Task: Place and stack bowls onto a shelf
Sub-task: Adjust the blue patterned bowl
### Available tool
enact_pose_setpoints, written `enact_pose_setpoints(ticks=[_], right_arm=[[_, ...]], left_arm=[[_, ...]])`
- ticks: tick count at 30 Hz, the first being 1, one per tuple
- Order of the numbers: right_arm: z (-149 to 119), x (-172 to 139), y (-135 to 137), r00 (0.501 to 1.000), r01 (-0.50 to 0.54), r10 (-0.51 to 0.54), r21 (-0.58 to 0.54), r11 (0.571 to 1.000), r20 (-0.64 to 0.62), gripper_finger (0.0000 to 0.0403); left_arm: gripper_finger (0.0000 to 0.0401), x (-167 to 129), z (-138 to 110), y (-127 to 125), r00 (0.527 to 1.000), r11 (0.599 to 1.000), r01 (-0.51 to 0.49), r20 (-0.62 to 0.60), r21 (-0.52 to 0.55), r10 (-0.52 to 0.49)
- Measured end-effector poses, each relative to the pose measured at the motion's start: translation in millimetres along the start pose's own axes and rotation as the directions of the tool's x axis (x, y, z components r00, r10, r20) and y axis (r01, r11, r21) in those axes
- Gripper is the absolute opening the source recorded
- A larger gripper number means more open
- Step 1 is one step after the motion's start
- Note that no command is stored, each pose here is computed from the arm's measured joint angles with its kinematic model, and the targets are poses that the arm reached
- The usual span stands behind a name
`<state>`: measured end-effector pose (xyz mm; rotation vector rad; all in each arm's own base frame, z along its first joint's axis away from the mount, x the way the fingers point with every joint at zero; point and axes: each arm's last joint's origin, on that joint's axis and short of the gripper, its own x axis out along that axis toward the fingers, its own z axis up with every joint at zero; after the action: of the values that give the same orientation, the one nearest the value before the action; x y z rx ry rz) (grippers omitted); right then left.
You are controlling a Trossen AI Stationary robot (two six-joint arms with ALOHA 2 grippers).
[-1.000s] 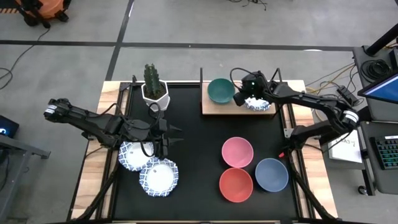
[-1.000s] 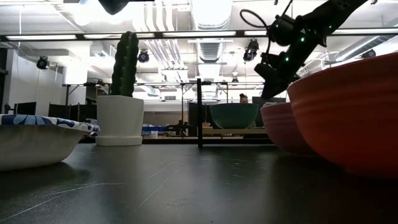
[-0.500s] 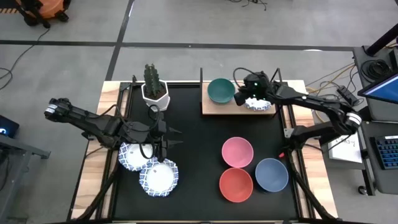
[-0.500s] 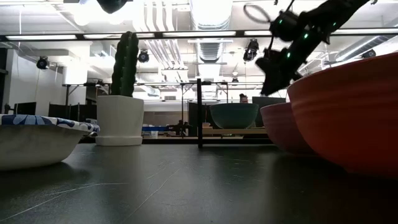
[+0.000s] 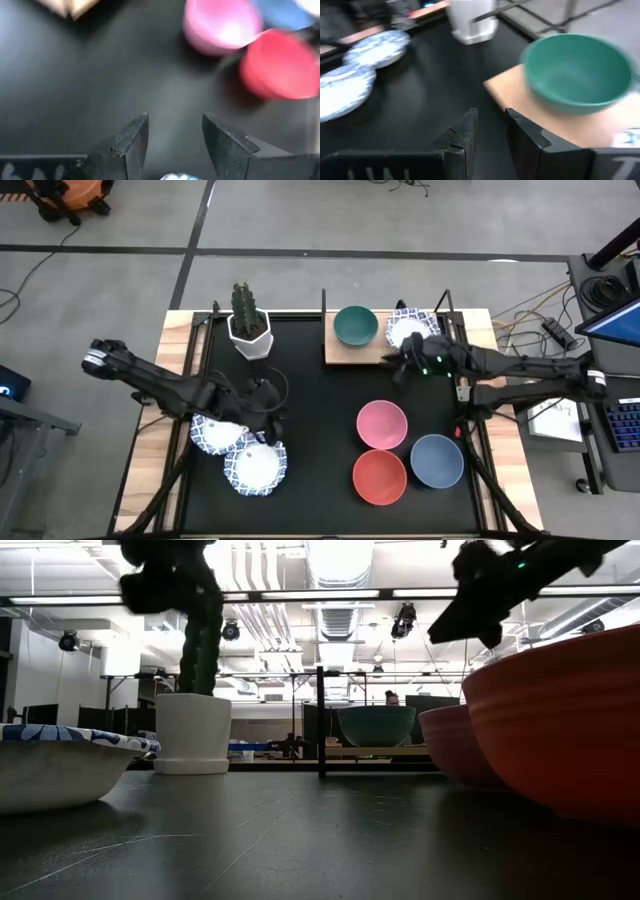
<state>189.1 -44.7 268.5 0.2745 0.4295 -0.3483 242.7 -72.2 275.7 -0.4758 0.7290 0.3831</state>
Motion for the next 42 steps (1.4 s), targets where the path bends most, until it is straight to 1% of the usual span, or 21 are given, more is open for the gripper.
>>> enact_pose_setpoints(ticks=[3,5,8,10,15,20,23,27,32,36,39,42], right_arm=[[-11,-4,15,0.995,-0.093,0.094,-0.022,0.995,0.026,0.0089],[-18,-6,24,0.987,-0.151,0.153,-0.043,0.988,0.043,0.0089],[-26,-9,35,0.97,-0.227,0.232,-0.069,0.971,0.077,0.0089],[-32,-12,40,0.958,-0.267,0.274,-0.091,0.959,0.086,0.0089],[-47,-13,48,0.938,-0.326,0.338,-0.128,0.937,0.081,0.0089],[-49,-13,49,0.931,-0.336,0.353,-0.158,0.929,0.094,0.0089],[-46,-15,49,0.928,-0.335,0.356,-0.175,0.926,0.106,0.0089],[-41,-18,50,0.919,-0.337,0.368,-0.204,0.919,0.141,0.0089],[-38,-20,51,0.916,-0.332,0.371,-0.235,0.914,0.15,0.0089],[-37,-21,51,0.915,-0.326,0.373,-0.261,0.909,0.154,0.0089],[-37,-21,51,0.915,-0.321,0.372,-0.279,0.905,0.155,0.0089],[-36,-21,51,0.913,-0.319,0.374,-0.288,0.903,0.161,0.0089]], left_arm=[[0.0168,8,-11,6,0.989,0.992,-0.111,-0.106,-0.068,0.103],[0.0168,12,-18,11,0.97,0.977,-0.185,-0.179,-0.106,0.164],[0.0168,16,-29,17,0.923,0.943,-0.296,-0.3,-0.151,0.242],[0.0168,18,-35,19,0.888,0.918,-0.362,-0.359,-0.162,0.287],[0.0168,25,-49,20,0.809,0.866,-0.475,-0.464,-0.154,0.361],[0.0168,33,-57,23,0.746,0.815,-0.565,-0.503,-0.129,0.437],[0.0168,36,-61,25,0.714,0.791,-0.6,-0.527,-0.122,0.461],[0.0168,39,-62,24,0.708,0.779,-0.612,-0.53,-0.133,0.466],[0.0168,44,-66,25,0.692,0.764,-0.633,-0.533,-0.125,0.486],[0.0168,52,-72,27,0.671,0.74,-0.663,-0.531,-0.115,0.518],[0.016,57,-76,29,0.659,0.727,-0.679,-0.52,-0.102,0.543],[0.0142,61,-78,29,0.652,0.72,-0.688,-0.513,-0.091,0.558]])
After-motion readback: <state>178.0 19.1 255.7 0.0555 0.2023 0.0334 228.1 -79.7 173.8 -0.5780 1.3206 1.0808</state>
